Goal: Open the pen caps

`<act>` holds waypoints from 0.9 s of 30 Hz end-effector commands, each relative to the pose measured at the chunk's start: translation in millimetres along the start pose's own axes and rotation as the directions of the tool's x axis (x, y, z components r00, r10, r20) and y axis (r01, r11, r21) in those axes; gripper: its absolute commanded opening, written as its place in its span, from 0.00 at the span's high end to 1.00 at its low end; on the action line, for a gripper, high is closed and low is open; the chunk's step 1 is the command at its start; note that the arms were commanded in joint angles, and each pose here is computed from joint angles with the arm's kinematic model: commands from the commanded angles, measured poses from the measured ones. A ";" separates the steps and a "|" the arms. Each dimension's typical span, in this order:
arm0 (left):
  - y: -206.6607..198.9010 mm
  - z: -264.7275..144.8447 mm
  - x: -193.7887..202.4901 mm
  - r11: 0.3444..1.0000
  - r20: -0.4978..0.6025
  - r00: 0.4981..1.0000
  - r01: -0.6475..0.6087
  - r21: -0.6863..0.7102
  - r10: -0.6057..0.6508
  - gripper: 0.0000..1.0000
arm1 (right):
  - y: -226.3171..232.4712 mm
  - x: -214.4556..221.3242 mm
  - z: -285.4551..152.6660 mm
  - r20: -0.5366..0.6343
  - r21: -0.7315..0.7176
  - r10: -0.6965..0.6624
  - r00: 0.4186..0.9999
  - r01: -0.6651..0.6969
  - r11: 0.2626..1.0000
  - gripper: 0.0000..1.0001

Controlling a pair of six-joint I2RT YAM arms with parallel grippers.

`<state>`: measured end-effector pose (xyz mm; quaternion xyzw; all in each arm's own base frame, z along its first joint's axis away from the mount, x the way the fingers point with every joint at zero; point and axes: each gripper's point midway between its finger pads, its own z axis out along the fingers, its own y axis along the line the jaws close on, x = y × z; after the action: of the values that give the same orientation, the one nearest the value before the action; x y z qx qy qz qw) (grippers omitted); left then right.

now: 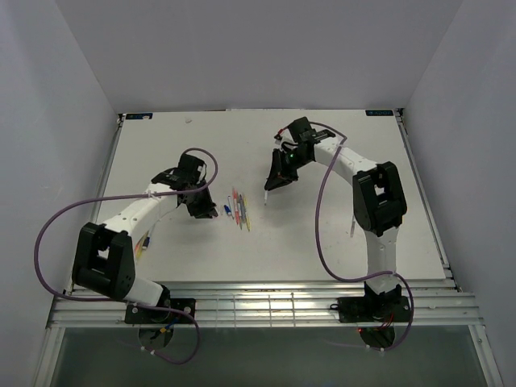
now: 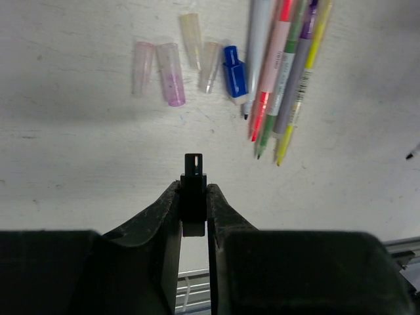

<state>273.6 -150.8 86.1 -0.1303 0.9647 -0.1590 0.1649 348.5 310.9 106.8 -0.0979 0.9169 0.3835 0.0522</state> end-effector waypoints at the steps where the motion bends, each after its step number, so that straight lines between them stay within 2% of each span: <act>1: 16.2 2.4 -10.4 0.996 0.041 0.999 -0.002 -0.092 0.006 1.00 | 13.2 15.1 4.1 -0.044 -0.034 -0.062 0.997 0.060 0.998 0.92; 5: 19.2 15.6 -16.3 0.996 0.081 0.996 -0.026 -0.084 0.033 1.00 | 17.3 19.9 11.5 -0.072 -0.056 -0.062 0.995 0.058 0.997 0.92; 6: 27.6 19.4 -20.3 0.991 0.098 0.995 -0.023 -0.128 0.035 1.00 | 20.6 19.5 11.7 -0.074 -0.061 -0.070 0.995 0.066 0.996 0.92; 12: 42.9 32.4 -26.5 0.981 0.094 0.995 -0.014 -0.193 0.033 1.00 | 14.8 23.1 16.0 -0.102 -0.048 -0.064 0.993 0.059 0.997 0.92; 16: 61.2 41.7 -28.7 0.975 0.079 0.997 0.042 -0.220 -0.025 0.89 | 11.0 25.3 19.8 -0.114 -0.048 -0.060 0.992 0.055 0.997 0.92; 22: 63.1 46.4 -39.9 0.979 0.100 0.995 0.044 -0.198 -0.025 0.87 | 6.0 26.7 26.4 -0.136 -0.050 -0.051 0.989 0.045 0.998 0.92; 27: 64.5 57.1 -39.0 0.976 0.052 0.998 0.053 -0.213 -0.043 0.84 | 3.5 23.7 32.9 -0.144 -0.054 -0.039 0.989 0.031 0.998 0.92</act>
<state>303.7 -92.0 21.3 -0.1770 0.9695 -0.0489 0.1626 318.7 326.0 74.3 -0.1299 0.9150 0.3817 -0.0150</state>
